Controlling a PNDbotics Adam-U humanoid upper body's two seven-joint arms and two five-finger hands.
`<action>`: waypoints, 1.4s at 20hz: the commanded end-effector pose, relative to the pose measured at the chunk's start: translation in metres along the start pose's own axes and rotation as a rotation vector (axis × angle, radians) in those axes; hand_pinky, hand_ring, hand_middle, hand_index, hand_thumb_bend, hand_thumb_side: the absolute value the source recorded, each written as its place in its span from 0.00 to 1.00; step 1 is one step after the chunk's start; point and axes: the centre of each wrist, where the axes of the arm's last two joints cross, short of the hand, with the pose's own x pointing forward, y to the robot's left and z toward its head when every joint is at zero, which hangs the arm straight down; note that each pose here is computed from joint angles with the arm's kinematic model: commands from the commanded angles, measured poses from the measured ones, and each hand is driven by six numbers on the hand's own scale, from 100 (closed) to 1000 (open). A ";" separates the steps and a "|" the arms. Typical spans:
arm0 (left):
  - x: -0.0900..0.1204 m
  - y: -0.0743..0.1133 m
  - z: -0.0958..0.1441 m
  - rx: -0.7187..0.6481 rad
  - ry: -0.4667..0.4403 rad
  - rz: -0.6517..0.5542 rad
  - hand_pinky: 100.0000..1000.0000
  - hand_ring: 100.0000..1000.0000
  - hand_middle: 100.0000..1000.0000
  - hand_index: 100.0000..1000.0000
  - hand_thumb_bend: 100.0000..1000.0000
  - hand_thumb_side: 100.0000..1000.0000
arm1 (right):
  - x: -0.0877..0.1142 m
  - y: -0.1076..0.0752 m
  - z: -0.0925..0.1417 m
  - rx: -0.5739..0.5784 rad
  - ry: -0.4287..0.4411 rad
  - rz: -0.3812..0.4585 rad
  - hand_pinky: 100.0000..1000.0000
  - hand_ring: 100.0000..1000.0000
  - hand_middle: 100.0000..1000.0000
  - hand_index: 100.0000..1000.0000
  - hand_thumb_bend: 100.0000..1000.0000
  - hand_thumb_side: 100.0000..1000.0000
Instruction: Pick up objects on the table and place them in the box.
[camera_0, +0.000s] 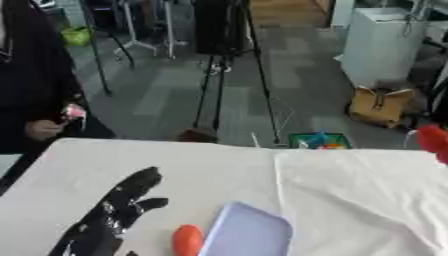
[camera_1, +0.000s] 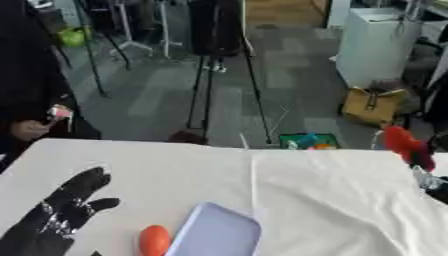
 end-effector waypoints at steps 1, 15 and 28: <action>0.005 0.004 -0.002 -0.012 -0.009 -0.014 0.86 1.00 0.96 0.92 0.04 1.00 | -0.006 -0.028 -0.010 -0.037 -0.035 0.033 0.75 0.67 0.03 0.46 0.00 0.44; 0.005 0.005 -0.001 -0.003 -0.005 -0.008 0.86 1.00 0.95 0.92 0.04 1.00 | 0.039 -0.079 -0.032 -0.127 -0.199 -0.023 0.75 0.63 0.02 0.45 0.00 0.44; 0.005 0.005 0.000 0.004 -0.001 -0.006 0.86 1.00 0.95 0.92 0.04 1.00 | 0.085 -0.106 -0.041 -0.166 -0.334 -0.113 0.74 0.63 0.01 0.45 0.00 0.44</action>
